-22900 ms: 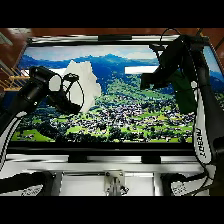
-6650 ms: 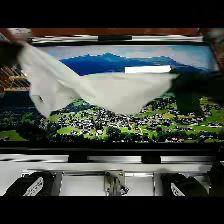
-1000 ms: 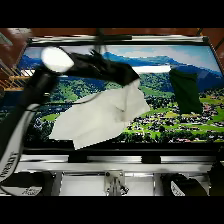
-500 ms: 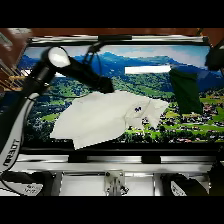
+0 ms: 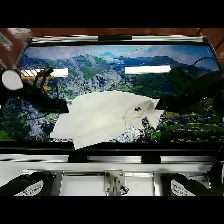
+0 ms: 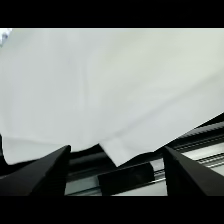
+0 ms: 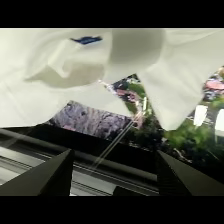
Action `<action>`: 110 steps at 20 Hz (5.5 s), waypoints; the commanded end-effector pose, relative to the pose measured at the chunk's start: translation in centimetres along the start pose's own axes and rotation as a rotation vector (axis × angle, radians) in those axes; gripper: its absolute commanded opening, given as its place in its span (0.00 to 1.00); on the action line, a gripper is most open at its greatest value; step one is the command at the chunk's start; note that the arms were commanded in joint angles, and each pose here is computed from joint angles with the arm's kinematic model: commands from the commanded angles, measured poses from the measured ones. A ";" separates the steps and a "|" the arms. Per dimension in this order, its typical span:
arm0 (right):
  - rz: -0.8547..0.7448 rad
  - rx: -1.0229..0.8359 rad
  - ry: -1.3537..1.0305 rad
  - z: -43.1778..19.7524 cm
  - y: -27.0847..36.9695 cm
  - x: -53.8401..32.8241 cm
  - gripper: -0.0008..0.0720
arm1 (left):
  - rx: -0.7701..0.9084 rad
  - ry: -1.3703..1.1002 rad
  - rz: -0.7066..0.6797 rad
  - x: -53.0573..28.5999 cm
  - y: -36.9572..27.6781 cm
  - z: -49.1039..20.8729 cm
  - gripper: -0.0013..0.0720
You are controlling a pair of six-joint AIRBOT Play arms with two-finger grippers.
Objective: Fold the shirts.
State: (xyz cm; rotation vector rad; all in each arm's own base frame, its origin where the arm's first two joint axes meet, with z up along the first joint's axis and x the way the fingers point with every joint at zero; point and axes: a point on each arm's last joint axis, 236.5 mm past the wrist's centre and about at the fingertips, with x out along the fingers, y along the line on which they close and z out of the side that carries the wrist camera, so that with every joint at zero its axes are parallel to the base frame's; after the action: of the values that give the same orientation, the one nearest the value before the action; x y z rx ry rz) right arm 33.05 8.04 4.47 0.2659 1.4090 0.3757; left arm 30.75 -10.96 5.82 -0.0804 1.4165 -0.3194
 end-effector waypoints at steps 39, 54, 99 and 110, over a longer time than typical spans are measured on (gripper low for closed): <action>-0.016 -0.035 0.033 -0.7 2.4 5.3 0.87 | -0.367 0.121 0.103 9.1 11.6 -7.9 0.96; -0.015 -0.378 0.131 -1.6 6.0 12.7 0.87 | -0.319 0.191 -0.040 11.9 9.3 -7.9 0.05; -0.538 -0.844 -1.399 7.9 20.0 -39.7 0.07 | 0.047 -1.388 0.229 -47.5 0.1 7.6 0.05; -0.584 -0.705 -1.421 0.5 15.9 -44.9 0.08 | -0.105 -1.376 0.396 -46.9 4.0 1.3 0.06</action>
State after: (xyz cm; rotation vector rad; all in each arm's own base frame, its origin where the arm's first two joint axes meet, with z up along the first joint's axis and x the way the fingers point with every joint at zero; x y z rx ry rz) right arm 27.75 5.68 52.29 -0.4257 -0.1671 0.1227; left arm 27.69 4.51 50.40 -0.0776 0.0479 0.1302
